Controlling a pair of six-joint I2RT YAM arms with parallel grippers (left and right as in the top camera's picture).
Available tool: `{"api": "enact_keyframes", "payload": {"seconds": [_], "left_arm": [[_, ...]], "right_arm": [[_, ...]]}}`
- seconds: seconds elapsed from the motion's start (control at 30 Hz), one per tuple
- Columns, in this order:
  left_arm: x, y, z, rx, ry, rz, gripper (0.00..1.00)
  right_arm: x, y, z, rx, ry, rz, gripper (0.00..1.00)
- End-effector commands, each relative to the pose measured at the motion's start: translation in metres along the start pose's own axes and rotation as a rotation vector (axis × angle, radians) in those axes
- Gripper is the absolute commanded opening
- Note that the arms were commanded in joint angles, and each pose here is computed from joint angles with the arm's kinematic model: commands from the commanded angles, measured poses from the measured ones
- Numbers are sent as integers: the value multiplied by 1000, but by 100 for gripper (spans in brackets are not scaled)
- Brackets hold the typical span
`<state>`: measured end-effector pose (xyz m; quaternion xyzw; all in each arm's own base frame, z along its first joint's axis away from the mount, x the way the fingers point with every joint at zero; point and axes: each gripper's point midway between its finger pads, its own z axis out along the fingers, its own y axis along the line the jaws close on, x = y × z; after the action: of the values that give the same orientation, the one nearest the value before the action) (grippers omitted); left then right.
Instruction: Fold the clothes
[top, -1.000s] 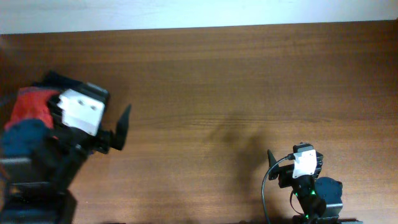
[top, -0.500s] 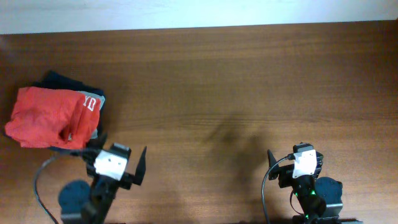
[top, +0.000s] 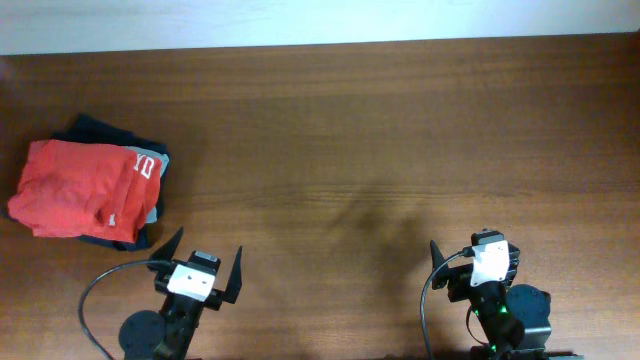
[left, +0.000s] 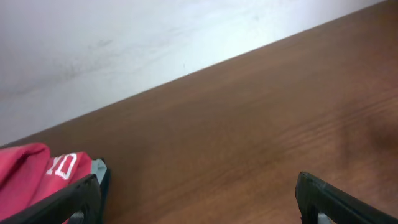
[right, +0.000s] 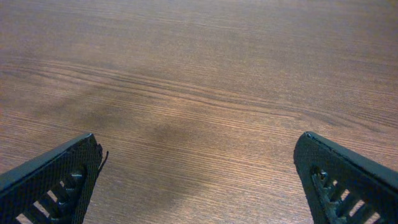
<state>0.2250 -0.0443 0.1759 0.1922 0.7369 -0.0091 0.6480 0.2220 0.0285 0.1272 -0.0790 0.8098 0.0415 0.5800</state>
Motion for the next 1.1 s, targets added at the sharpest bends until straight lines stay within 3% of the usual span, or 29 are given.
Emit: {"api": "enact_keyframes", "payload": {"seconds": [0.0, 0.1, 1.07], "left_arm": [[15, -2, 9, -4, -16, -5, 99], [11, -3, 14, 1, -72, 10, 99], [13, -4, 14, 2, -65, 8, 99]], "right_arm": [[1, 0, 0, -2, -3, 14, 98], [1, 0, 0, -2, -3, 14, 99], [1, 0, 0, -2, -3, 14, 98]]}}
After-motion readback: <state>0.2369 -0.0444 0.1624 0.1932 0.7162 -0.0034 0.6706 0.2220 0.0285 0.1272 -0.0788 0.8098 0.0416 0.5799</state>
